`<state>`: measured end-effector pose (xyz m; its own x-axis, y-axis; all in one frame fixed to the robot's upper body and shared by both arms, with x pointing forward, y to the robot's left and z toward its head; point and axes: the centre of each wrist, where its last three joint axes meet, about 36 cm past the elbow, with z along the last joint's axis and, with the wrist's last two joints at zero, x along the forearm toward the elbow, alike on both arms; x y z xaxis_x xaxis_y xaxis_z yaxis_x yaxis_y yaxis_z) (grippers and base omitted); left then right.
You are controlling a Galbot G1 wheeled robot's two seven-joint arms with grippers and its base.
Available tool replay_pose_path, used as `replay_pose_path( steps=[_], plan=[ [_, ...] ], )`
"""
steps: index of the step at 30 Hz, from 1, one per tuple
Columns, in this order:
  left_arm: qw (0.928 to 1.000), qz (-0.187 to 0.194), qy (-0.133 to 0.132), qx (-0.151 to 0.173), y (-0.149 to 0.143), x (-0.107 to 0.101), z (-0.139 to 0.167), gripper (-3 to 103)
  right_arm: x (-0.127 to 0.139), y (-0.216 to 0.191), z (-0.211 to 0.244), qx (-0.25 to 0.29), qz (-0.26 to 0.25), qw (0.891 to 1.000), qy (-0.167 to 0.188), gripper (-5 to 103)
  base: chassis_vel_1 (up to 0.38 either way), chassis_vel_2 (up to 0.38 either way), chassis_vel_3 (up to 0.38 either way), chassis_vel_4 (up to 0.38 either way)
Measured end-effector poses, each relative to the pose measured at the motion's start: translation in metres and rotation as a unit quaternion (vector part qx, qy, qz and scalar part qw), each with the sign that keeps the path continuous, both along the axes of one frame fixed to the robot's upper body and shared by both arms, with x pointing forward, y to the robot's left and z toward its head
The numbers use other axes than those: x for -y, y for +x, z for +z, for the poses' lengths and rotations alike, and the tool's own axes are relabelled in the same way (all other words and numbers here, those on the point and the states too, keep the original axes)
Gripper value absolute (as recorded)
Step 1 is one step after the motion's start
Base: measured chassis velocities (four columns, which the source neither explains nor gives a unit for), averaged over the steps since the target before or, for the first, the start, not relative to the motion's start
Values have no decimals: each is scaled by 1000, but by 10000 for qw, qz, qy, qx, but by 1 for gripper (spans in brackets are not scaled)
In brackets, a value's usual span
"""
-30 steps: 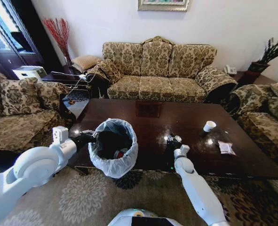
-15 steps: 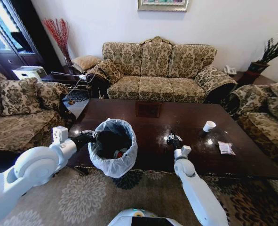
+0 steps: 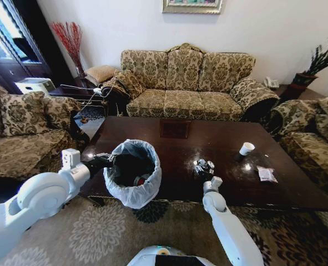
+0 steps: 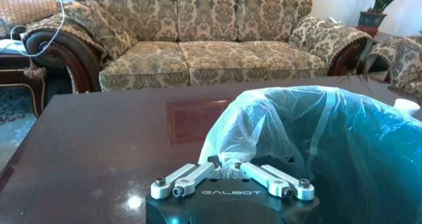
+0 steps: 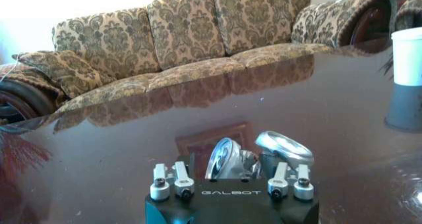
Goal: Move to the front of the table and place the trash on the table into the trash bin.
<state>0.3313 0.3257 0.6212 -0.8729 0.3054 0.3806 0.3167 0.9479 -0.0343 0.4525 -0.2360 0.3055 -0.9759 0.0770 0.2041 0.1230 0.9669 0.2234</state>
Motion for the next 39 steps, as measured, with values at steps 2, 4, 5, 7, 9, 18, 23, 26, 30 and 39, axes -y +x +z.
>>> replay_pose_path(
  steps=[2,4,5,7,9,18,23,26,30,39],
  plan=[
    [10000,7,0,0,0,0,0,3,0,1,1,-10,7,10000,22,60,0,0,0,0],
    [10000,12,0,1,1,-1,0,3,0,3,1,-3,13,10000,34,51,0,0,0,0],
    [10000,13,1,3,1,-1,0,3,0,3,1,-1,18,10000,35,47,0,0,0,0],
    [10000,15,1,6,1,-1,0,3,0,3,1,-1,24,10000,36,47,0,0,0,0],
    [10000,16,-1,12,1,-1,0,3,-1,3,1,-1,32,10000,34,40,0,0,0,0],
    [10000,20,-8,23,1,-1,0,3,0,2,1,3,39,10000,20,16,0,0,0,0],
    [10000,4,-7,32,0,0,1,3,0,0,3,29,49,10000,27,7,0,0,0,0],
    [10000,-7,-4,33,-1,0,1,3,-1,-1,6,96,71,9999,60,7,0,0,0,0],
    [10000,-17,23,23,-1,1,1,3,-4,-6,33,780,332,9959,316,7,0,0,0,0],
    [9998,11,173,-33,3,-1,1,3,-47,-35,181,3043,2527,9103,1218,7,0,0,0,0]
  ],
)
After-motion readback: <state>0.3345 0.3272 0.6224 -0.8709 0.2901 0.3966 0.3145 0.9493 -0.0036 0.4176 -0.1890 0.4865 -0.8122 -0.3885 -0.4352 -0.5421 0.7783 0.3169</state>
